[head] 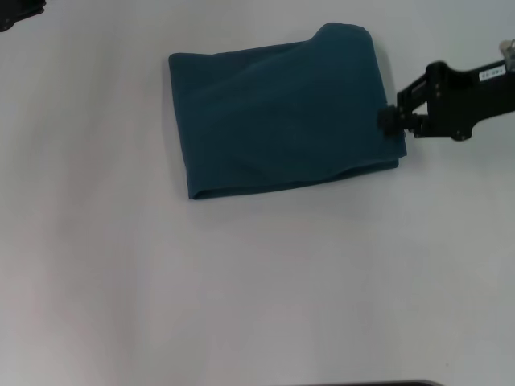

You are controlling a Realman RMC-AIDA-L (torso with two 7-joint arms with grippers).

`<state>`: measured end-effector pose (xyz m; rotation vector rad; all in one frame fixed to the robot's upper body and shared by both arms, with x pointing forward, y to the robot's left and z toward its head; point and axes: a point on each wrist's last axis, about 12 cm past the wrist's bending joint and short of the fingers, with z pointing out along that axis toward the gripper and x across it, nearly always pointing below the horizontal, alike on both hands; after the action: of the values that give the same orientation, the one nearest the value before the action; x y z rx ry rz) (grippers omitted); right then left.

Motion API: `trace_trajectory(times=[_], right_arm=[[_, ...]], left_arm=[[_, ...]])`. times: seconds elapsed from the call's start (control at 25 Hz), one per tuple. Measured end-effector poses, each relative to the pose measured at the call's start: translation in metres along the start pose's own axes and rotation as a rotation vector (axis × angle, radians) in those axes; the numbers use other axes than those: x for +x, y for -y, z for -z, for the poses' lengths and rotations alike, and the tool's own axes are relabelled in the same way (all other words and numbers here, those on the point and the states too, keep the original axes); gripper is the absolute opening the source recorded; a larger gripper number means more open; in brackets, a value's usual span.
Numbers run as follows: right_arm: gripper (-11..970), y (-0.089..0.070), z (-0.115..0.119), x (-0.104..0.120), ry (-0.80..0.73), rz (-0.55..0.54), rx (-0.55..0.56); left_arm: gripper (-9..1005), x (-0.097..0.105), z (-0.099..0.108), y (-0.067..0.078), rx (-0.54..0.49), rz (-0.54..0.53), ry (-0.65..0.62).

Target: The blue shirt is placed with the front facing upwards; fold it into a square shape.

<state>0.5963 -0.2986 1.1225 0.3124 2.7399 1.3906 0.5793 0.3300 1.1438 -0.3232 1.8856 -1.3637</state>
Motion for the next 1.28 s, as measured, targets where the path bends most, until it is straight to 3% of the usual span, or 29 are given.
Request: trace_trajectory(times=[0.2,0.4,0.76,1.08,1.28], right_arm=[[257,0.009,-0.007,0.000,0.016,-0.024,0.063],[54,0.013,-0.014,-0.004,0.067,-0.017,0.085],[12,0.021,-0.031,-0.003,0.063,-0.009,0.208],[26,-0.008,-0.001,-0.014,0.092,0.073,0.094],[35,-0.009,0.021,-0.019,0.159,0.246,0.087]], left_arm=[[900,0.001,0.001,0.000,0.003,-0.018,-0.002],[901,0.004,0.002,-0.002,0.001,-0.013,-0.004],[901,0.005,0.005,-0.004,0.002,-0.010,0.004],[901,0.006,0.003,-0.003,0.008,-0.009,-0.004],[901,0.005,0.004,-0.002,0.014,-0.010,-0.006]])
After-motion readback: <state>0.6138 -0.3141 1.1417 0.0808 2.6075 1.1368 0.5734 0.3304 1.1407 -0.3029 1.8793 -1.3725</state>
